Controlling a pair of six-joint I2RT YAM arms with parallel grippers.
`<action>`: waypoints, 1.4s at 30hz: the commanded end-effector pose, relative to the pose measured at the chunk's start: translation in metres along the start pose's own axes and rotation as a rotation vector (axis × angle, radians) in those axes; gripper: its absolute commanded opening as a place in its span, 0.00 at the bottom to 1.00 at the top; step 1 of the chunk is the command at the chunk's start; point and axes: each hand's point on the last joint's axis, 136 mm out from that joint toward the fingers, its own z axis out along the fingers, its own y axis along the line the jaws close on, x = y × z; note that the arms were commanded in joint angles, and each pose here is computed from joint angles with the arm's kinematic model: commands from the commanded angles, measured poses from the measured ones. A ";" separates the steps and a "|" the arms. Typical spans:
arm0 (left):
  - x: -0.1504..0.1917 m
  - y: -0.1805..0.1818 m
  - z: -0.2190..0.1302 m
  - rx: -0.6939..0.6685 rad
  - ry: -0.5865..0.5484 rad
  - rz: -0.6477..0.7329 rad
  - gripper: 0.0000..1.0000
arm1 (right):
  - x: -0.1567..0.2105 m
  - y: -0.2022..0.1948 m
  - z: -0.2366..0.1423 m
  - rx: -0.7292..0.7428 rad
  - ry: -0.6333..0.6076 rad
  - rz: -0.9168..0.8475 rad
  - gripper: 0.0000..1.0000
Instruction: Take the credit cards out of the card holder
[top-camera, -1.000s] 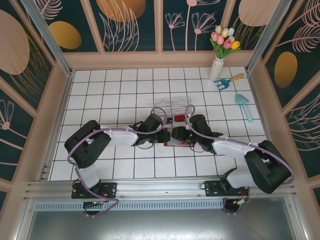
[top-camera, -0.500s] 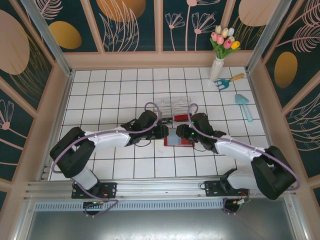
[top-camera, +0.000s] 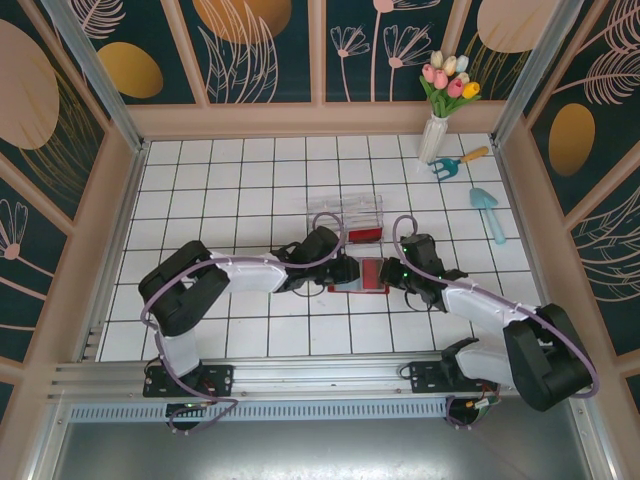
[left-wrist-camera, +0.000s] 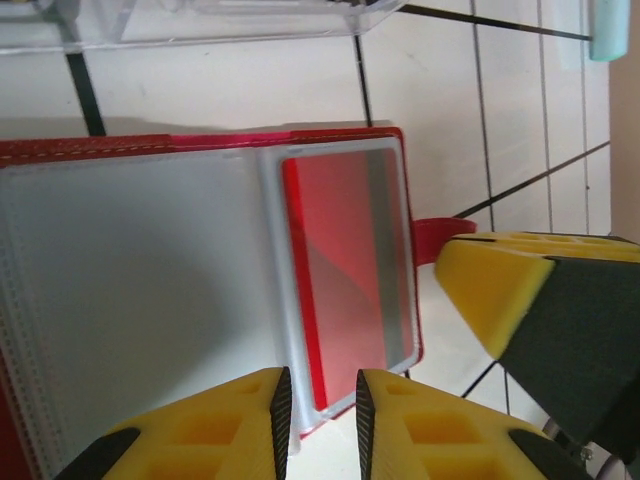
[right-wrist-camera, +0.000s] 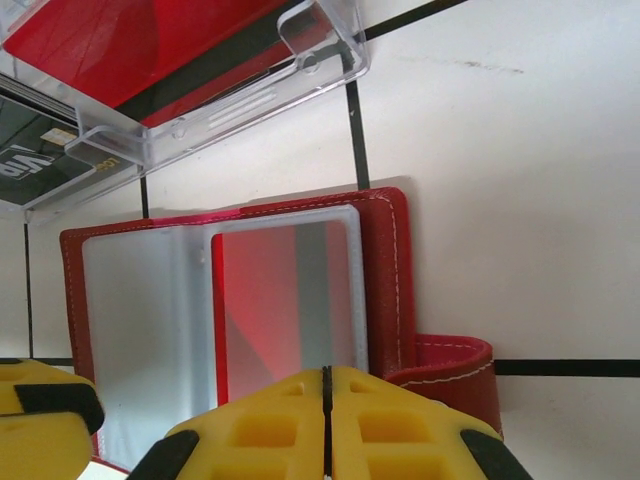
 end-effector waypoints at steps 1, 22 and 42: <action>-0.007 -0.015 0.007 0.032 -0.007 -0.018 0.27 | 0.009 -0.016 0.006 0.051 0.026 -0.011 0.07; 0.006 0.003 0.032 -0.043 0.062 -0.057 0.25 | 0.018 -0.015 0.014 0.037 0.071 -0.006 0.06; 0.015 -0.004 0.042 -0.006 0.096 -0.054 0.22 | 0.020 -0.012 0.013 0.018 0.072 0.001 0.05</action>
